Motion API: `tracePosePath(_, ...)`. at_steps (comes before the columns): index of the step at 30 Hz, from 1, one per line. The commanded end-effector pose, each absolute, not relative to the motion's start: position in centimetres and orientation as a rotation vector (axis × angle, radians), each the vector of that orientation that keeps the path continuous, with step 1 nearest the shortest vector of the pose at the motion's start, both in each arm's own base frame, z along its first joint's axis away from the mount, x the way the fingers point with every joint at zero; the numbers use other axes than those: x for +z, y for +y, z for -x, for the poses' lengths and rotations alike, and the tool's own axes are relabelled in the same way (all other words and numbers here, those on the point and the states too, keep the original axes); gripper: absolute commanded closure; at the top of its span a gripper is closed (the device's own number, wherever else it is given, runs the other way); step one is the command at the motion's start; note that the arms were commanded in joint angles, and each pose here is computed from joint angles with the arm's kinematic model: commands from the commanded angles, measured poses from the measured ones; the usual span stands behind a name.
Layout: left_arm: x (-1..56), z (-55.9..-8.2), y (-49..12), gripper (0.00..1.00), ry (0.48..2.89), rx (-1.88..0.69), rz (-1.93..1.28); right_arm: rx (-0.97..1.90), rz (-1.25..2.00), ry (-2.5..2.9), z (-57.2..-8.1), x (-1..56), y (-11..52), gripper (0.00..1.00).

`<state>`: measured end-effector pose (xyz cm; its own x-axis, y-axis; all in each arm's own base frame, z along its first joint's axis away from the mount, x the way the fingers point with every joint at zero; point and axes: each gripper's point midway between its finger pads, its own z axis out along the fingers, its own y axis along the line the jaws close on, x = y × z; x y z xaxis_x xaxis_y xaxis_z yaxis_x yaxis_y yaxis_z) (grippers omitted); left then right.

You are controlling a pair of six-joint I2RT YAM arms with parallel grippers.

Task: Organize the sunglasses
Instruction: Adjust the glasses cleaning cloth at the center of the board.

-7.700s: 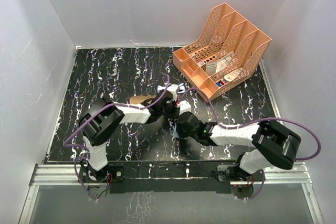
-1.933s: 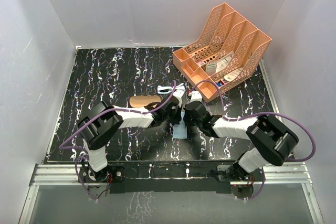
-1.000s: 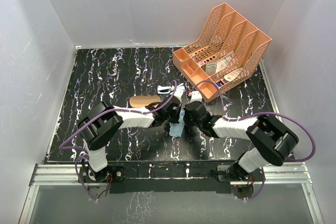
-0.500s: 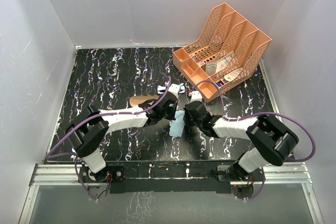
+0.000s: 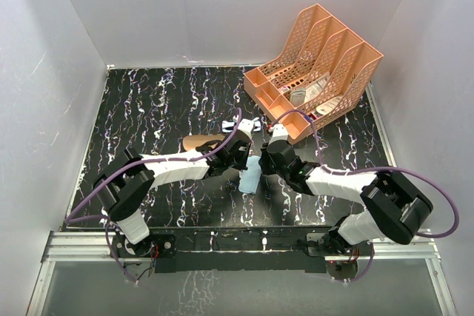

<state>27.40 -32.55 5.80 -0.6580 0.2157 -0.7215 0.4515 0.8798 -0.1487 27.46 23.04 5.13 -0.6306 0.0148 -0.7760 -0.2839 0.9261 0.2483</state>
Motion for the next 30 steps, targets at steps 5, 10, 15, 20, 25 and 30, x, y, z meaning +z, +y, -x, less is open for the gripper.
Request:
tracePosePath(5, 5.7, -27.4, -32.6, 1.00, 2.293, -0.410, -0.482, 0.398, 0.150, 2.153, -30.2, 7.0, 22.5, 0.98)
tracePosePath(10, 5.6, -27.4, -32.7, 1.00, 2.296, -0.414, -0.488, 0.399, 0.150, 2.162, -30.7, 6.6, 22.6, 0.98)
tracePosePath(15, 5.3, -27.4, -32.9, 1.00, 2.301, -0.413, -0.496, 0.401, 0.159, 2.179, -30.7, 5.9, 22.8, 0.98)
tracePosePath(20, 5.2, -27.4, -32.9, 1.00, 2.303, -0.418, -0.497, 0.399, 0.162, 2.192, -30.6, 5.2, 22.8, 0.98)
tracePosePath(25, 5.1, -27.4, -32.9, 1.00, 2.305, -0.418, -0.495, 0.408, 0.167, 2.205, -30.4, 4.5, 22.9, 0.97)
tracePosePath(30, 4.9, -27.4, -33.1, 1.00, 2.306, -0.422, -0.499, 0.427, 0.178, 2.232, -29.9, 3.4, 23.2, 0.97)
